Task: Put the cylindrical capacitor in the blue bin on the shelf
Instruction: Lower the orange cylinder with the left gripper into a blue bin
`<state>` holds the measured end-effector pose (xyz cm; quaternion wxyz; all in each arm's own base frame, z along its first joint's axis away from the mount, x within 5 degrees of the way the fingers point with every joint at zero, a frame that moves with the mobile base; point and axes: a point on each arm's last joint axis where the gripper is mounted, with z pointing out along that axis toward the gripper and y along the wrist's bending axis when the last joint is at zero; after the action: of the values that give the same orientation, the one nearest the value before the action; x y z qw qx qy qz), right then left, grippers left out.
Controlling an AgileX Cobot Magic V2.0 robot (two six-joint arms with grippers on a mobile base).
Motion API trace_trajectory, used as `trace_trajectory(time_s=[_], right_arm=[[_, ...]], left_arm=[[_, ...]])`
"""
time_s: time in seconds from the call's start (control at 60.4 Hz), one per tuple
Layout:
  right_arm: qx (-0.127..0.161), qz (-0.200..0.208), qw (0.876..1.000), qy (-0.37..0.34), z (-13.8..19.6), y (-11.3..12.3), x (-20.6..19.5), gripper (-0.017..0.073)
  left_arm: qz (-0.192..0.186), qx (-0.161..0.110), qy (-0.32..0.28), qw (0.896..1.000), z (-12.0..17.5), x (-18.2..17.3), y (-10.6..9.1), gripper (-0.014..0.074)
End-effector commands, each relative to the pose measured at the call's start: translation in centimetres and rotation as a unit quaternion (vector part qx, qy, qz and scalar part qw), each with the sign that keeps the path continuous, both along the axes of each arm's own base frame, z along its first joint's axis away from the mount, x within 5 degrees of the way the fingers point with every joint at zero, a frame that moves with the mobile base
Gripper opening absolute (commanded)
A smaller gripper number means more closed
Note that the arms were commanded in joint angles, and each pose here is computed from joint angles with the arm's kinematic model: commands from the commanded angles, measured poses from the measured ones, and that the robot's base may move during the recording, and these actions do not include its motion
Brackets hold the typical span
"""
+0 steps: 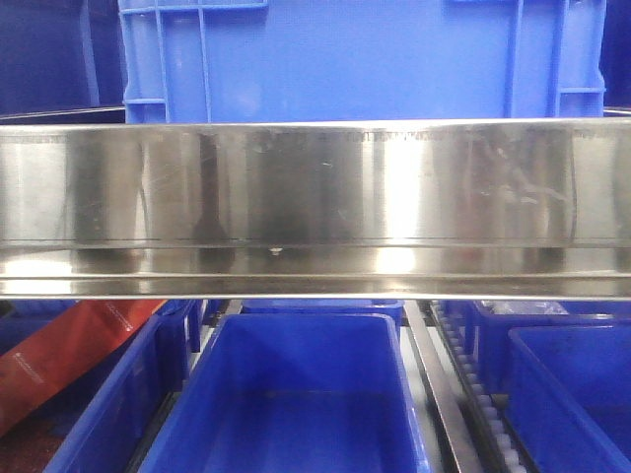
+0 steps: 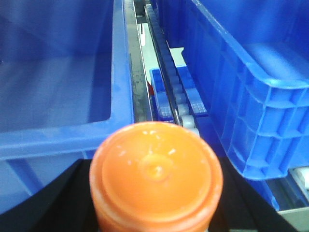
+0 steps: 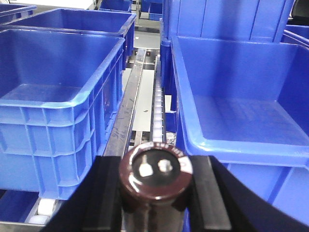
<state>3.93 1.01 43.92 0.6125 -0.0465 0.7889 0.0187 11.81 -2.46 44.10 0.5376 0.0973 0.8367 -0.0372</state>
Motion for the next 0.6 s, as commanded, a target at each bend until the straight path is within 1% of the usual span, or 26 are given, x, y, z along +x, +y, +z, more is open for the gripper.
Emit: trace_trajectory(time_s=[0.0, 0.083, 0.149, 0.248, 0.265, 0.315, 0.348, 0.431, 0.497, 0.58], right_arm=[[-0.003, -0.002, 1.0, -0.019, 0.5, 0.0, -0.2, -0.0162], [-0.003, -0.002, 1.0, -0.019, 0.5, 0.0, -0.2, -0.0162], [-0.003, -0.002, 1.0, -0.019, 0.5, 0.0, -0.2, -0.0162], [-0.003, -0.002, 1.0, -0.019, 0.5, 0.0, -0.2, -0.0162], [-0.003, -0.002, 1.0, -0.019, 0.5, 0.0, -0.2, -0.0162], [-0.003, -0.002, 1.0, -0.019, 0.5, 0.0, -0.2, -0.0162], [-0.003, -0.002, 1.0, -0.019, 0.5, 0.0, -0.2, -0.0162], [-0.003, -0.002, 1.0, -0.02, 0.5, 0.0, -0.2, -0.0162], [-0.003, -0.003, 1.0, -0.022, 0.5, 0.0, -0.2, -0.0162], [-0.003, -0.003, 1.0, -0.025, 0.6, 0.0, -0.2, -0.0162]], left_arm=[[-0.008, -0.004, -0.037, 0.999, 1.1, 0.2, -0.2, -0.0111], [-0.043, 0.025, -0.041, 0.998, 2.3, 1.5, -1.1, -0.0111], [-0.08, 0.031, -0.043, 0.995, 3.5, 2.8, -2.6, -0.0111], [-0.149, 0.028, -0.048, 0.987, 5.4, 5.0, -6.3, -0.0111], [-0.162, 0.027, -0.049, 0.985, 5.8, 5.5, -7.2, -0.0111], [-0.185, 0.029, -0.051, 0.981, 6.4, 6.6, -9.0, -0.0111], [-0.201, 0.033, -0.052, 0.978, 6.8, 7.5, -10.5, -0.0111], [-0.223, 0.05, -0.054, 0.972, 7.2, 9.8, -14.0, -0.0111], [-0.234, 0.056, -0.05, 0.969, 7.1, 11.9, -16.6, -0.0111], [-0.237, 0.057, -0.041, 0.969, 6.3, 14.4, -18.9, -0.0111]])
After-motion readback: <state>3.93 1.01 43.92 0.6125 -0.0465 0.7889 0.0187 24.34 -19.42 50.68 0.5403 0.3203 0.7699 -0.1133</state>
